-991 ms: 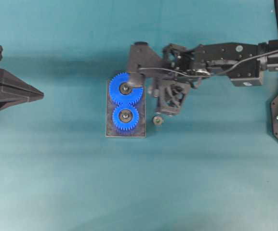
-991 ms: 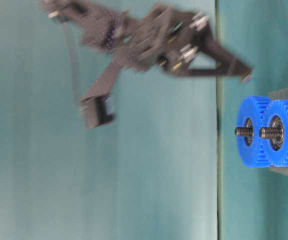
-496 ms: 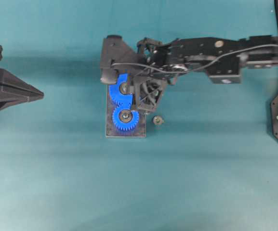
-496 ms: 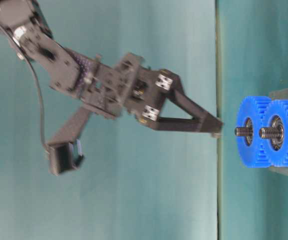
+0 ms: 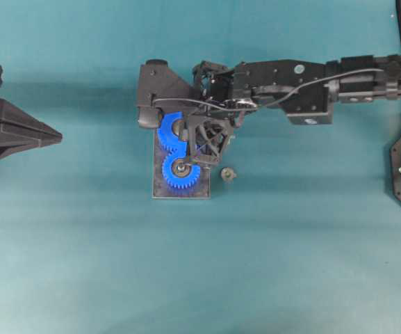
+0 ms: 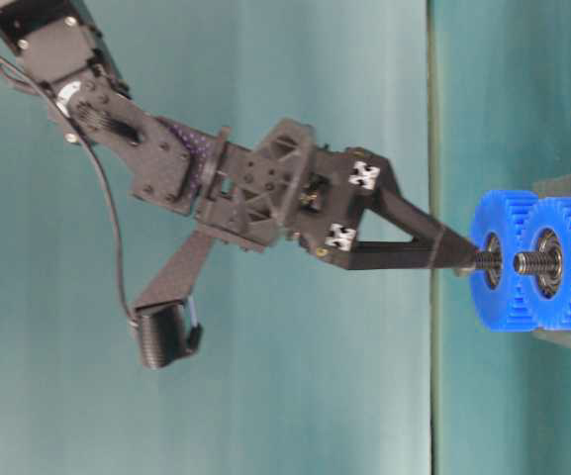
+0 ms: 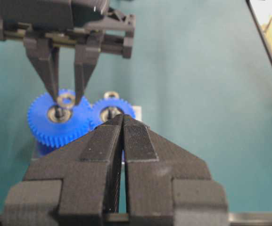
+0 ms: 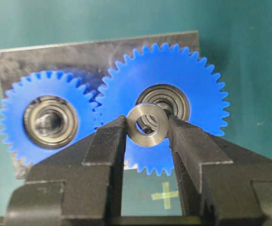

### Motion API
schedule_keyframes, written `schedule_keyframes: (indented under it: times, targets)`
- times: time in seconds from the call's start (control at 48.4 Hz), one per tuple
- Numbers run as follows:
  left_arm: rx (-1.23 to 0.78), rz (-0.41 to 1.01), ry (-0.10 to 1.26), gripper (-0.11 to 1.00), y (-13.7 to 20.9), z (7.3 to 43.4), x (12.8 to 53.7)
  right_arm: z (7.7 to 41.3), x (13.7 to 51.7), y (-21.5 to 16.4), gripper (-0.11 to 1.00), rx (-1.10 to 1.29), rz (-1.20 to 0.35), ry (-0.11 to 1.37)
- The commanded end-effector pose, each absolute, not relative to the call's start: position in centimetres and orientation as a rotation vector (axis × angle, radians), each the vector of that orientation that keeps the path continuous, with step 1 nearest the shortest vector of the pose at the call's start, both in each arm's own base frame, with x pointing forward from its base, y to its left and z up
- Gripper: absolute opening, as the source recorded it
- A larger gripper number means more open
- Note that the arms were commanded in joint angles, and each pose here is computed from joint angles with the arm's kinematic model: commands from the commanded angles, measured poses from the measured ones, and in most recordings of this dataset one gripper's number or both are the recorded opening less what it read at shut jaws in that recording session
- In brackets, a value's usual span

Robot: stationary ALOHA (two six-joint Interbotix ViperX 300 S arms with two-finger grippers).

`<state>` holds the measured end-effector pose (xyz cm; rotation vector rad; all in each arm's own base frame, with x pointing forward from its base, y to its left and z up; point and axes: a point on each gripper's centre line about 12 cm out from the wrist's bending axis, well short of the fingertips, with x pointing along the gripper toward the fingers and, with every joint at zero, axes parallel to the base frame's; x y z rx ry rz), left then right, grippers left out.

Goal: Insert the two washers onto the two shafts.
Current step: 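Carry the washer over the upper blue gear's shaft, then lower the washer onto the upper shaft and open the right gripper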

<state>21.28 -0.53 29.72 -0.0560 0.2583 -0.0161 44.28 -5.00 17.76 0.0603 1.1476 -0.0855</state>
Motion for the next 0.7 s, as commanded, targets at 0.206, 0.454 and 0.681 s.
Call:
schedule_keyframes:
  times: [0.206, 0.454, 0.681]
  targets:
    - [-0.053, -0.015, 0.244, 0.0, -0.5, 30.08, 21.4, 19.24, 44.74, -5.35, 0.3, 0.042, -0.09, 1.104]
    - [-0.053, -0.015, 0.243, 0.0, -0.5, 30.11, 21.38, 19.5, 44.81, -5.73, 0.3, 0.035, -0.098, 1.103]
    - [-0.055, -0.015, 0.246, 0.0, -0.5, 29.98, 21.36, 19.07, 44.87, -6.08, 0.3, 0.037, -0.103, 1.113]
